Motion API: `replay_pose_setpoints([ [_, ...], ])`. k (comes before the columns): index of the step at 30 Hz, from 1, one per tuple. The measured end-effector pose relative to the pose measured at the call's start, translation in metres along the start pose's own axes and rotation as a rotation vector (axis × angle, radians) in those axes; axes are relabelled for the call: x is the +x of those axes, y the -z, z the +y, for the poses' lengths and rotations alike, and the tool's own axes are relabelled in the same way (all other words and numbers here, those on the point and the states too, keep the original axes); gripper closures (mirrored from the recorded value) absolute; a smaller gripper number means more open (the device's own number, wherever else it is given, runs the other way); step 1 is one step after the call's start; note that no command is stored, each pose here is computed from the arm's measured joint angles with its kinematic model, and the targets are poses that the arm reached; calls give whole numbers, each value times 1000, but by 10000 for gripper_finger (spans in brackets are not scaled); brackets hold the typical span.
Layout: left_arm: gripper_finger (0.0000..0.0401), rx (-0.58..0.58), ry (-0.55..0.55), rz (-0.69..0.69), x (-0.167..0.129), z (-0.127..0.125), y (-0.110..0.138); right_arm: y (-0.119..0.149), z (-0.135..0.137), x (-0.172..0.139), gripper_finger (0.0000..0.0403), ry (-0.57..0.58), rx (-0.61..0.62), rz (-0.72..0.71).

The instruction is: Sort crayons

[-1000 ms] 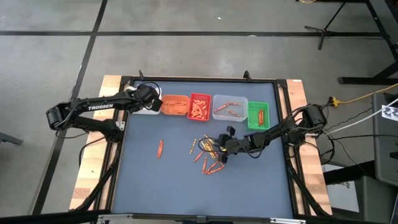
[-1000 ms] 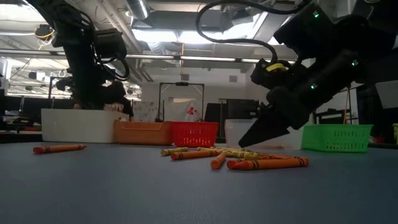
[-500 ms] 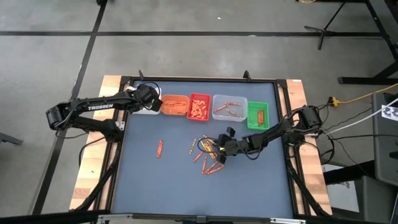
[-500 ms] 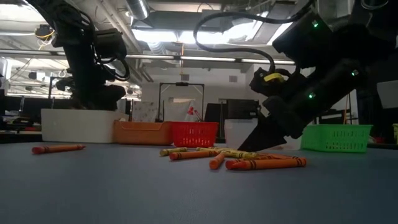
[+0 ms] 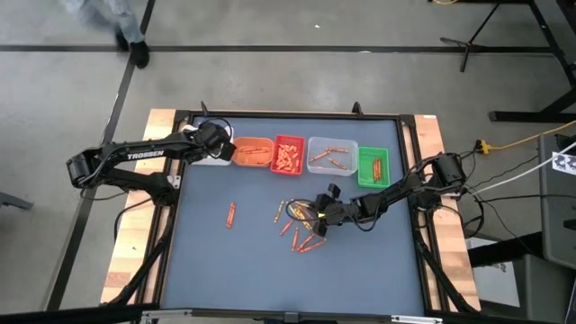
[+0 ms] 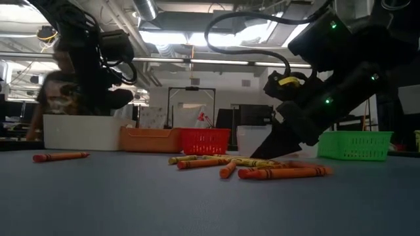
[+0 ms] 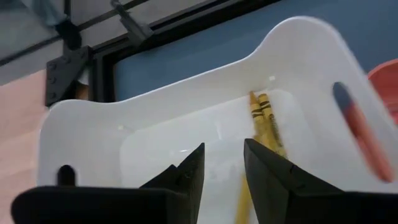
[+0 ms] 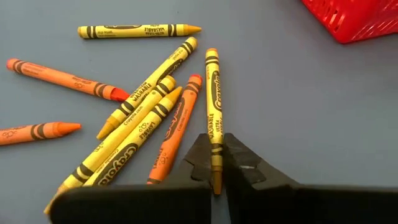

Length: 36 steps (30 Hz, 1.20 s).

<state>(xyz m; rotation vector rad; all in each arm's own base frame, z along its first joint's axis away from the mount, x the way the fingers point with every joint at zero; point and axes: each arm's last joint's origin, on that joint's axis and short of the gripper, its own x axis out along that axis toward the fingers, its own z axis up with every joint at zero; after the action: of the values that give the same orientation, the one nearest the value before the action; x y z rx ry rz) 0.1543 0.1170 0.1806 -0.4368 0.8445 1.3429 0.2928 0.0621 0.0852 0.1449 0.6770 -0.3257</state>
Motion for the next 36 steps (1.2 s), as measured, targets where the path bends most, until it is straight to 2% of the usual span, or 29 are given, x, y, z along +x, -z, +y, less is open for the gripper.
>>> replay_pose_setpoints([
  [4,305,-42,91,-24,-1,-7,-4,-1,0,0,379,-5,7,-14],
  [7,305,-27,156,-86,-5,-14,-9,-2,0,0,370,-8,12,-22],
  [11,305,3,249,-169,-12,-26,-15,-3,0,-1,381,-10,10,-26],
  [14,305,42,368,-207,-18,-35,-18,-5,0,-2,392,-12,9,-32],
  [22,305,237,737,-262,-41,-60,-14,-24,-2,0,378,-15,15,-83],
  [28,305,409,965,-265,-59,-75,-1,-51,2,4,386,-63,-65,-134],
  [36,305,636,1158,-292,-81,-88,19,-94,17,2,381,-94,-215,-259],
])
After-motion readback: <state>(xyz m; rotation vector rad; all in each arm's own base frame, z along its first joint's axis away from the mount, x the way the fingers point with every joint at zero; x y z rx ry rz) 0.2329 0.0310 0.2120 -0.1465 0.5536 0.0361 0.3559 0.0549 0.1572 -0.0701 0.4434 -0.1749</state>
